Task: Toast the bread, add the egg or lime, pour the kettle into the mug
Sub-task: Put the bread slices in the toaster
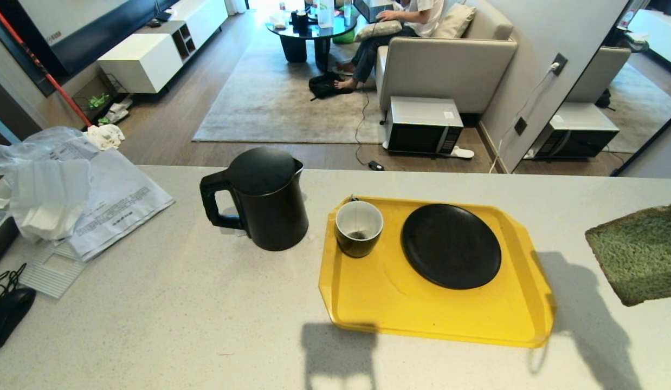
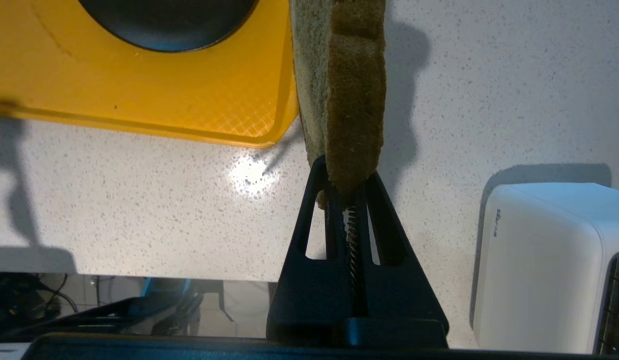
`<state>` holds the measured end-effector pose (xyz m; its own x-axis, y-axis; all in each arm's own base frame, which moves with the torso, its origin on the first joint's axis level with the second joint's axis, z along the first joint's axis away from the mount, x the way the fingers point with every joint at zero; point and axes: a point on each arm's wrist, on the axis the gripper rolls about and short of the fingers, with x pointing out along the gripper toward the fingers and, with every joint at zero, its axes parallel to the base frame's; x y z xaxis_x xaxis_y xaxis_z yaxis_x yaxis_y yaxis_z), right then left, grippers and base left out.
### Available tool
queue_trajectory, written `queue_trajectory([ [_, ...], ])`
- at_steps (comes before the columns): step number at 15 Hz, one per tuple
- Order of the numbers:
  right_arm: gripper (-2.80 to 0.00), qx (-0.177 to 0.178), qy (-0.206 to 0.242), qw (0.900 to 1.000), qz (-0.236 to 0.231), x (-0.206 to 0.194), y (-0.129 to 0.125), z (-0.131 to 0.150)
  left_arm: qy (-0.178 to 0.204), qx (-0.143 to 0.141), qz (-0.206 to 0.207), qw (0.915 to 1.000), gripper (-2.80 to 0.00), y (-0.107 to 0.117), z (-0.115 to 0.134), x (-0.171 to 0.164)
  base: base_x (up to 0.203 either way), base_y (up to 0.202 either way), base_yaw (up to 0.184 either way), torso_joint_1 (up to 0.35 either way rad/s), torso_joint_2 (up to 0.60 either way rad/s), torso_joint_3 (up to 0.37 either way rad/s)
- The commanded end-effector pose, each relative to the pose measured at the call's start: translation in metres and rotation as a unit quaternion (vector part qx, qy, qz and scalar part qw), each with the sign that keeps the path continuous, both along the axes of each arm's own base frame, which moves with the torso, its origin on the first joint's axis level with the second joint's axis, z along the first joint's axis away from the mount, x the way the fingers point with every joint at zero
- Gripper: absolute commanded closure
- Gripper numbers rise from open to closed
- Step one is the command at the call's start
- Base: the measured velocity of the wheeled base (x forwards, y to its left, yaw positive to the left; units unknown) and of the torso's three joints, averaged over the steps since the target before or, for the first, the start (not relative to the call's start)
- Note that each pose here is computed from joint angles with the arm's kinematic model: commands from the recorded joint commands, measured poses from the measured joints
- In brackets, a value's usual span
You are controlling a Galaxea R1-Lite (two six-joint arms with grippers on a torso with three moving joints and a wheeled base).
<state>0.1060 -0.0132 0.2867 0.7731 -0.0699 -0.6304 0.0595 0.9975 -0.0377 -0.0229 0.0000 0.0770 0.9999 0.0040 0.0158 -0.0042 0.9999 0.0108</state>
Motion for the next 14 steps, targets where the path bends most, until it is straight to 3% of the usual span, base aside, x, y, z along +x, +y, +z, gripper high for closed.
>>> queue_trajectory([
  [1,0.00,-0.015,-0.023,1.000,0.010,-0.032,0.004,-0.002,0.000,0.000,0.000,1.0000,0.00,0.000,0.000,0.000,0.000,0.000,0.000,0.000,0.00,0.000],
  [4,0.00,-0.024,0.013,1.000,0.000,-0.047,0.005,-0.003,0.000,0.000,0.000,1.0000,0.00,0.000,0.000,0.000,0.000,0.000,0.000,0.000,0.00,0.000],
  [10,0.00,-0.023,-0.002,1.000,-0.008,-0.047,0.005,0.007,0.000,0.000,0.000,1.0000,0.00,0.000,0.000,0.000,0.000,0.000,0.000,0.000,0.00,0.000],
  [14,0.00,-0.018,0.014,1.000,-0.006,-0.051,0.006,0.006,0.000,0.000,0.001,1.0000,0.00,0.000,0.000,0.000,0.000,0.000,0.000,0.000,0.00,0.000],
])
